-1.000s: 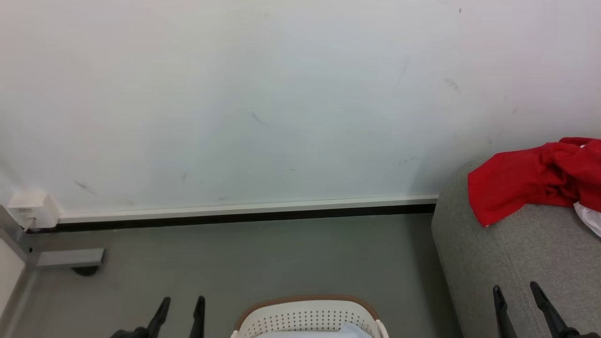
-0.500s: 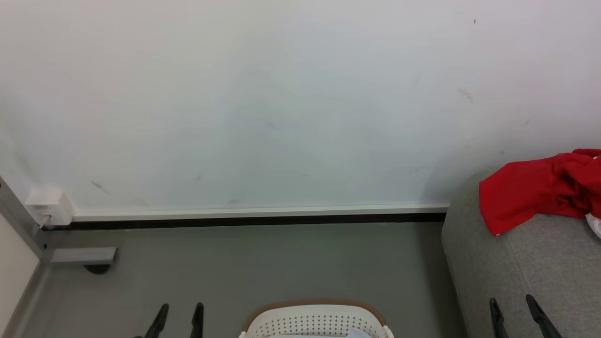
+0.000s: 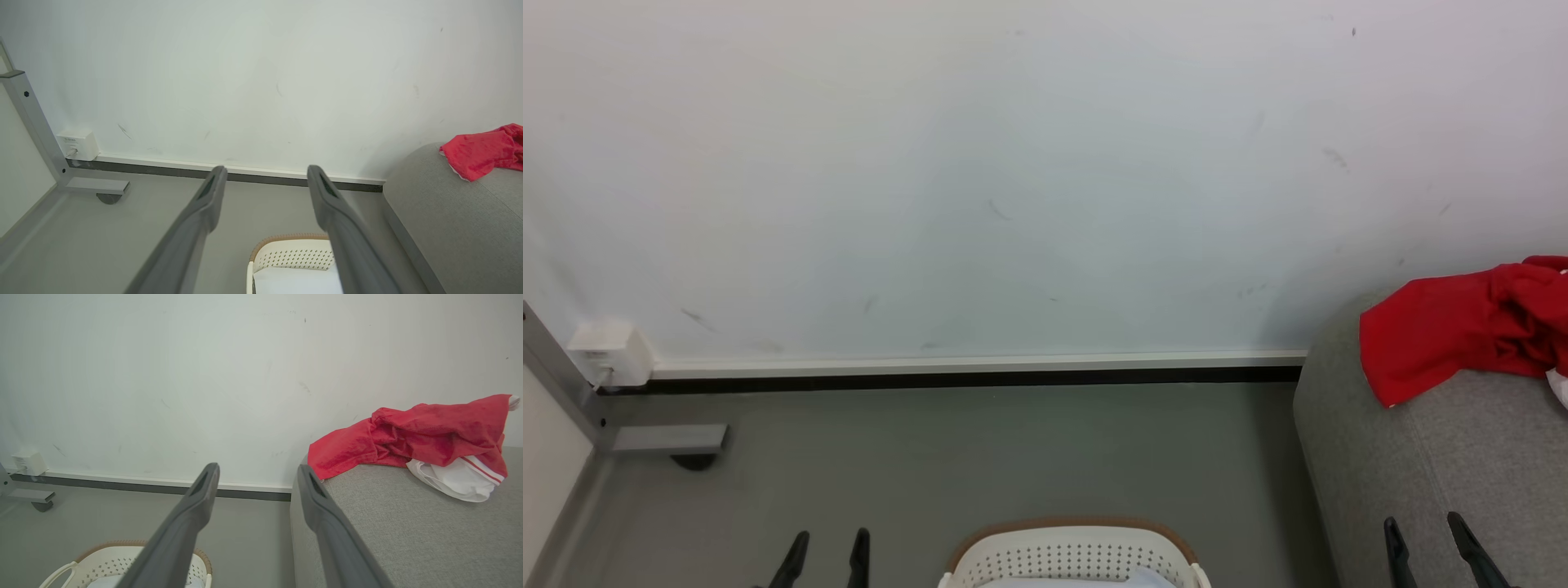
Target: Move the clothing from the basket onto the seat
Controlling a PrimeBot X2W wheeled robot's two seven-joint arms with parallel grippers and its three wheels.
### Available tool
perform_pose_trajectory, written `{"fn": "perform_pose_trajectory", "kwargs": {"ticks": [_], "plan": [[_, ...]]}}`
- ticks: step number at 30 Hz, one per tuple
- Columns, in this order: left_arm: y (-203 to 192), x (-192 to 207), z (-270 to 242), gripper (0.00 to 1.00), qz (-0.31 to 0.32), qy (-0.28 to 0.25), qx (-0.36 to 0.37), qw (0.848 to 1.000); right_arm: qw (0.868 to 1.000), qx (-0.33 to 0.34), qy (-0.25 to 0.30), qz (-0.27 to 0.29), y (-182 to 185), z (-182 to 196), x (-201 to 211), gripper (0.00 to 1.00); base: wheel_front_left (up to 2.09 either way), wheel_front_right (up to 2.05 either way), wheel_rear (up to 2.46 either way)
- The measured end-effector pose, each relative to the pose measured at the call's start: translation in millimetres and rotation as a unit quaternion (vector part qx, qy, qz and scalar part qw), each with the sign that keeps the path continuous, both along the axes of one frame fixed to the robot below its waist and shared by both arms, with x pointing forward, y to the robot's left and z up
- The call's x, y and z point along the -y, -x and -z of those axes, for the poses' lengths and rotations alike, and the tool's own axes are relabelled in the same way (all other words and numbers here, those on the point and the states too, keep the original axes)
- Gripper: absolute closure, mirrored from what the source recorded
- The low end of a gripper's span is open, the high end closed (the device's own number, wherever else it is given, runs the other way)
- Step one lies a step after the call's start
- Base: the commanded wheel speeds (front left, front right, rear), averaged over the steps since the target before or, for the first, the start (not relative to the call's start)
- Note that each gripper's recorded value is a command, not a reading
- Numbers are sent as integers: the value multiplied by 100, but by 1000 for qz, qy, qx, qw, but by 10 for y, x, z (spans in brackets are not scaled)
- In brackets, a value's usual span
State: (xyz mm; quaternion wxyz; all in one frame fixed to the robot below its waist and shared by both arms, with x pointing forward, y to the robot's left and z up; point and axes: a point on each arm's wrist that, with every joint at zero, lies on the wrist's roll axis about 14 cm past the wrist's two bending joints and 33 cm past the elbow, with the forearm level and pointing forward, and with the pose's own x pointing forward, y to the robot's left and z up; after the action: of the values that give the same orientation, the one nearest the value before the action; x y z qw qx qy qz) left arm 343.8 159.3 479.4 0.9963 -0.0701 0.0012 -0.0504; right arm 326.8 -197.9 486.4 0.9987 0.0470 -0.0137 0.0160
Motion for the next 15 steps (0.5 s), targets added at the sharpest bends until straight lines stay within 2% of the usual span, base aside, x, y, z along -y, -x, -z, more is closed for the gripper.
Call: {"fn": "perform_pose_trajectory", "kwargs": {"ticks": [10,11,15], "plan": [[18,-10,3,0,0,-1,0,1000,1000,3,1,-2,-18,-22,0,0,0,0,0],[22,-8,13,100,0,0,-1,1000,1000,2,1,-2,-17,-11,-6,100,0,0,0],[93,7,179,100,0,2,-28,1000,1000,-21,-7,-3,32,137,-48,100,0,0,0]]}}
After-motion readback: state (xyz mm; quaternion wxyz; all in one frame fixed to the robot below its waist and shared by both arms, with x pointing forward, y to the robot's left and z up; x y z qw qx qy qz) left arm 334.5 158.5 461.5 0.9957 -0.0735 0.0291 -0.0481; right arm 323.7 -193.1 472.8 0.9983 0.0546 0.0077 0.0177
